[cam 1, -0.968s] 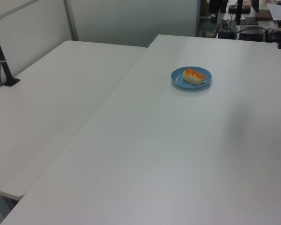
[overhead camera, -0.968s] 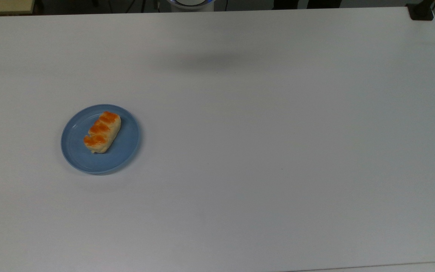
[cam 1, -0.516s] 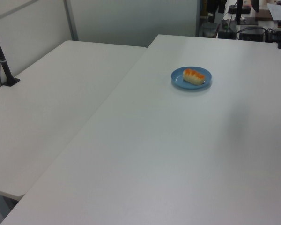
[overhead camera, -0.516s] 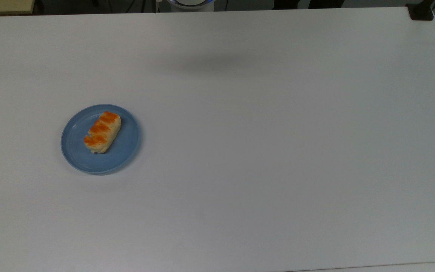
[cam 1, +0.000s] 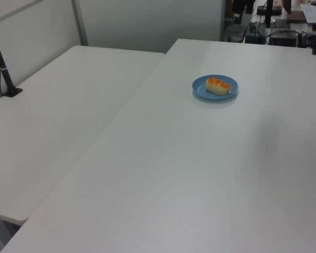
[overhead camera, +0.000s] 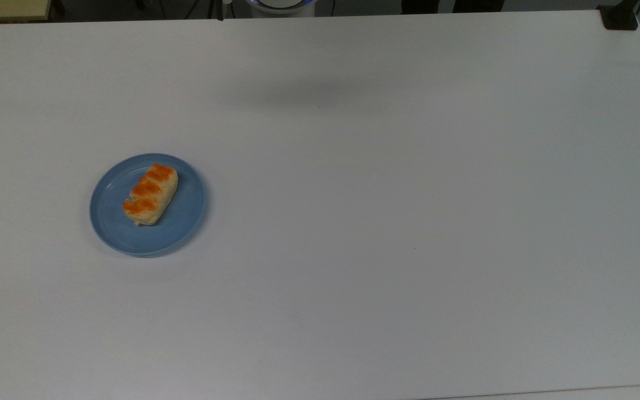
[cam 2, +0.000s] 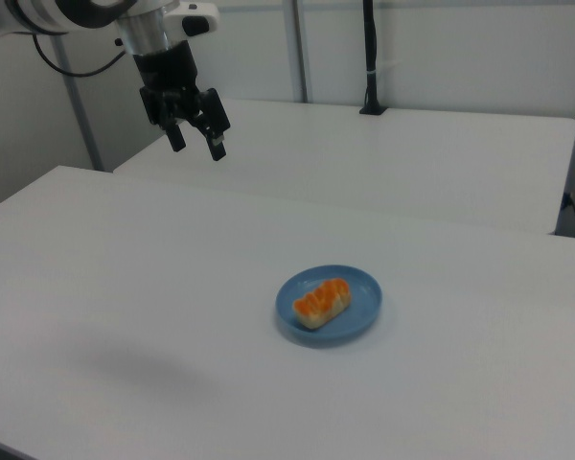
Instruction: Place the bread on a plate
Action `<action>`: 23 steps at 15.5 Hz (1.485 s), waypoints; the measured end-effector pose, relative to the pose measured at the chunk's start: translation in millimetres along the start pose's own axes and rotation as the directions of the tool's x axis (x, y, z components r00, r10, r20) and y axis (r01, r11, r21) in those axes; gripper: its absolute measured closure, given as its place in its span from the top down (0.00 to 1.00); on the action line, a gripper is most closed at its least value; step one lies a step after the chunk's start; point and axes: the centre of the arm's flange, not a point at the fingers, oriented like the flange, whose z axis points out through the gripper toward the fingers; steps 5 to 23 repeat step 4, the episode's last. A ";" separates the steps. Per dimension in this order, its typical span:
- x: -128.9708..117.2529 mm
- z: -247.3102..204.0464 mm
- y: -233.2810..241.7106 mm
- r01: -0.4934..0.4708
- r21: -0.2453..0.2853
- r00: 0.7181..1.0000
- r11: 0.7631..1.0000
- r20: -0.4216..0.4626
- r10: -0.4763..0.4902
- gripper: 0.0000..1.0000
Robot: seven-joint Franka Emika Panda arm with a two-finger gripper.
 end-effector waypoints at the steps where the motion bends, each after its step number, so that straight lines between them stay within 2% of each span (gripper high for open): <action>1: 1.2 0.2 -0.3 0.000 0.001 1.000 1.000 -0.010 0.000 1.00; 23: 2.0 1.9 -0.5 0.001 0.001 1.000 1.000 -0.014 -0.001 1.00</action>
